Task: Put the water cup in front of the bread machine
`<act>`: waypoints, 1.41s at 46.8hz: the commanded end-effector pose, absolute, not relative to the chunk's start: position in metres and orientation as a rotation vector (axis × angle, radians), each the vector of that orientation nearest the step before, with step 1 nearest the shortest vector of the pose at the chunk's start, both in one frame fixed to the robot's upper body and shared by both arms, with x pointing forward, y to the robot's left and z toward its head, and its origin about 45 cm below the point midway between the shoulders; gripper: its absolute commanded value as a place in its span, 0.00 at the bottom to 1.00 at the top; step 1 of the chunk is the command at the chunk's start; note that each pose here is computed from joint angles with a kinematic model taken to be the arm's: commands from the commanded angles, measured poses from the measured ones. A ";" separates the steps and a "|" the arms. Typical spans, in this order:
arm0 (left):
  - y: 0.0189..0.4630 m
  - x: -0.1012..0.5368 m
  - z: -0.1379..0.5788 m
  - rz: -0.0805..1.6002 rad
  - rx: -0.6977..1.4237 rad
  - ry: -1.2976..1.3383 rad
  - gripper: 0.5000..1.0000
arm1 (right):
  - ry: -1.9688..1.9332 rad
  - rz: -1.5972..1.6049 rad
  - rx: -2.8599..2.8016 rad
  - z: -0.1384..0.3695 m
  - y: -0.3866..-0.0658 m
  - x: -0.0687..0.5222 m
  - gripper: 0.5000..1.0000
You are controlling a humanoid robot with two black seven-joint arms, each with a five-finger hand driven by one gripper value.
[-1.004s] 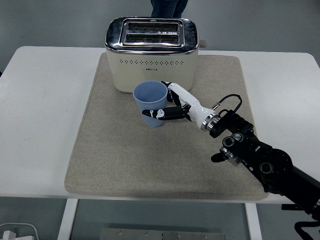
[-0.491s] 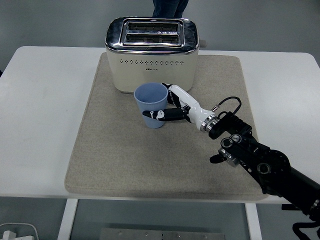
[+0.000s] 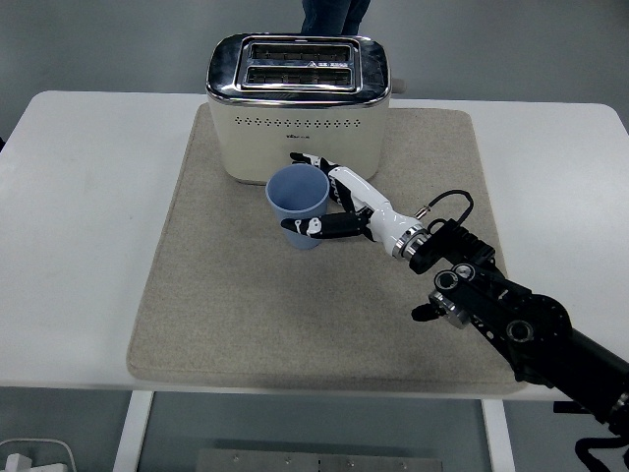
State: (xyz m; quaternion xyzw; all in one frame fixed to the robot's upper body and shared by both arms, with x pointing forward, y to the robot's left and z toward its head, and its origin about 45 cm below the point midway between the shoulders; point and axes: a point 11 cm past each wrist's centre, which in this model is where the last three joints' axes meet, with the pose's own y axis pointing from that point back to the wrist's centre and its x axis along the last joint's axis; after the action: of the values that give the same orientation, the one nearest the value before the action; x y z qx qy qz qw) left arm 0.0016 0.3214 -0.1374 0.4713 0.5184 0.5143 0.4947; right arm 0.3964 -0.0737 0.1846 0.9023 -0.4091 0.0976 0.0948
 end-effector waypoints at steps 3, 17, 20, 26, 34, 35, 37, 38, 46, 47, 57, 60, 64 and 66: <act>0.321 0.002 -0.137 1.247 1.142 1.256 1.00 | -1.211 0.286 2.678 0.184 -0.074 0.396 0.88; 0.321 0.002 -0.137 1.247 1.142 1.256 1.00 | -1.195 0.299 2.699 0.190 -0.074 0.392 0.88; 0.321 0.002 -0.137 1.247 1.142 1.256 1.00 | -1.191 0.302 2.700 0.191 -0.074 0.392 0.88; 0.321 0.002 -0.137 1.247 1.142 1.256 1.00 | -1.188 0.305 2.691 0.190 -0.078 0.393 0.88; 0.321 0.002 -0.137 1.247 1.142 1.256 1.00 | -1.199 0.320 2.668 0.189 -0.090 0.396 0.88; 0.321 0.001 -0.137 1.246 1.143 1.257 1.00 | -1.200 0.324 2.667 0.190 -0.091 0.397 0.88; 0.321 0.002 -0.137 1.247 1.142 1.256 1.00 | -1.203 0.331 2.665 0.192 -0.094 0.397 0.88; 0.322 0.002 -0.137 1.248 1.143 1.256 1.00 | -1.204 0.336 2.662 0.193 -0.096 0.398 0.88; 0.322 0.002 -0.137 1.247 1.144 1.255 1.00 | -1.200 0.362 2.653 0.197 -0.107 0.398 0.88; 0.321 0.002 -0.137 1.247 1.142 1.256 1.00 | -1.198 0.363 2.653 0.197 -0.109 0.398 0.88; 0.321 0.002 -0.137 1.247 1.142 1.256 1.00 | -1.198 0.391 2.622 0.199 -0.133 0.396 0.88; 0.322 0.002 -0.137 1.248 1.143 1.256 1.00 | -1.207 0.395 2.603 0.198 -0.143 0.396 0.88; 0.321 0.001 -0.137 1.246 1.143 1.257 1.00 | -1.220 0.408 2.581 0.199 -0.157 0.396 0.88; 0.321 0.002 -0.137 1.247 1.142 1.256 1.00 | -1.229 0.413 2.566 0.200 -0.165 0.397 0.88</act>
State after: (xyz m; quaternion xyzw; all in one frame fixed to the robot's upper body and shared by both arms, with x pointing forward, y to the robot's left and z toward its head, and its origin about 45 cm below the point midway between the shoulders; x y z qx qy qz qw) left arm 0.0015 0.3213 -0.1374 0.4714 0.5186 0.5141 0.4945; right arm 0.3964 -0.1538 0.1992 0.8886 -0.4179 0.1395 0.1272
